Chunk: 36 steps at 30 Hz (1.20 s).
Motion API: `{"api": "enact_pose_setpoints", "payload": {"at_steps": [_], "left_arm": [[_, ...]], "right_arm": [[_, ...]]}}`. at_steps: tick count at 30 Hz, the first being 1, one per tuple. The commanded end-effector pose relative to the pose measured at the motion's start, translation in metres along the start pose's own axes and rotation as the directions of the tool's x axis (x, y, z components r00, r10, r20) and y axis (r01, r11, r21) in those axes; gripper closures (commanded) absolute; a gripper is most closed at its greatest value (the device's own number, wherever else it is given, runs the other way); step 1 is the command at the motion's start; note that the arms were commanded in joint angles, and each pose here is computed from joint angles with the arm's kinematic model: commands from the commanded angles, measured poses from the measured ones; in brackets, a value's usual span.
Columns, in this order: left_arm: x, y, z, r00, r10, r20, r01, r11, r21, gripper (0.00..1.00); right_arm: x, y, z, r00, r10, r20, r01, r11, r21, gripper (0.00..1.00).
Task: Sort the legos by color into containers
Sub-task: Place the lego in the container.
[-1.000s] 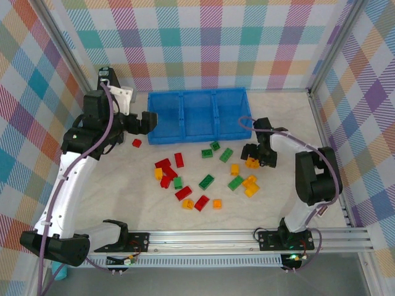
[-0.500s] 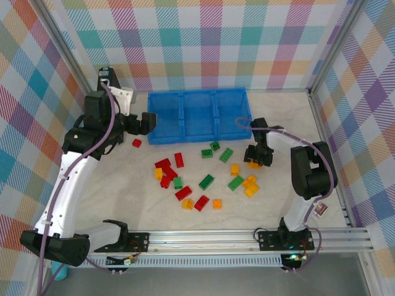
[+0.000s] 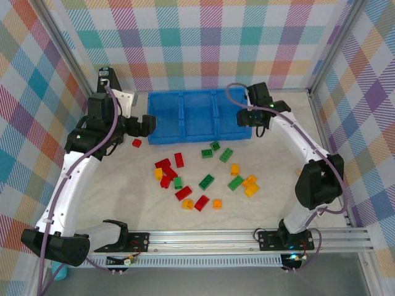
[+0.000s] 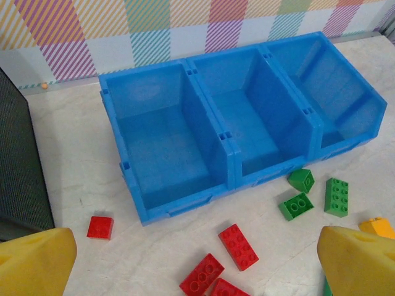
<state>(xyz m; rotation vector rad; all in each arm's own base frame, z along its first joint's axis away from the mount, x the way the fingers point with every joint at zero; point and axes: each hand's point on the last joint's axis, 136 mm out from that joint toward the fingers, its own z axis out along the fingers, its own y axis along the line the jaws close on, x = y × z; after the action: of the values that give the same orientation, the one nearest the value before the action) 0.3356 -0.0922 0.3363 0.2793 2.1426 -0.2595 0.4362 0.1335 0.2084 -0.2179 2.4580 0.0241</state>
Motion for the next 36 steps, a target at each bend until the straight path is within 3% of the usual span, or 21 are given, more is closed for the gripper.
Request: {"api": "enact_pose_setpoints", "payload": {"at_steps": [1, 6, 12, 19, 25, 29, 36], "left_arm": [[-0.005, 0.002, -0.002, 0.999, 0.025, 0.029, -0.025, 1.000, -0.016, 0.00], [-0.004, 0.002, 0.001, 0.999, 0.026, 0.020, -0.026, 1.000, -0.015, 0.00], [-0.004, 0.001, 0.006, 1.000, 0.026, 0.012, -0.026, 1.000, -0.007, 0.00], [-0.003, 0.002, 0.009, 1.000, 0.028, 0.001, -0.028, 1.000, -0.009, 0.00], [-0.005, -0.003, 0.009, 1.000, 0.029, 0.007, -0.029, 0.999, 0.021, 0.00], [-0.005, -0.005, 0.006, 0.999, 0.031, 0.013, -0.031, 0.999, 0.032, 0.00], [-0.006, -0.008, -0.005, 0.998, 0.029, 0.053, -0.031, 0.999, 0.041, 0.00]], "right_arm": [[-0.023, 0.005, 0.027, 0.981, -0.190, 0.025, 0.187, 0.979, 0.086, 0.49], [-0.041, 0.016, 0.062, 0.961, -0.278, 0.004, 0.275, 0.953, 0.127, 0.48], [-0.035, 0.023, 0.099, 0.941, -0.332, -0.063, 0.338, 0.926, 0.168, 0.47], [-0.023, 0.030, 0.121, 0.938, -0.330, -0.106, 0.344, 0.927, 0.150, 0.32], [-0.031, 0.039, 0.101, 0.939, -0.332, -0.087, 0.341, 0.930, 0.136, 0.18], [-0.035, 0.043, 0.078, 0.951, -0.299, -0.078, 0.307, 0.943, 0.128, 0.15], [-0.005, 0.060, 0.033, 0.993, -0.017, -0.117, 0.028, 0.995, 0.096, 0.17]]}}
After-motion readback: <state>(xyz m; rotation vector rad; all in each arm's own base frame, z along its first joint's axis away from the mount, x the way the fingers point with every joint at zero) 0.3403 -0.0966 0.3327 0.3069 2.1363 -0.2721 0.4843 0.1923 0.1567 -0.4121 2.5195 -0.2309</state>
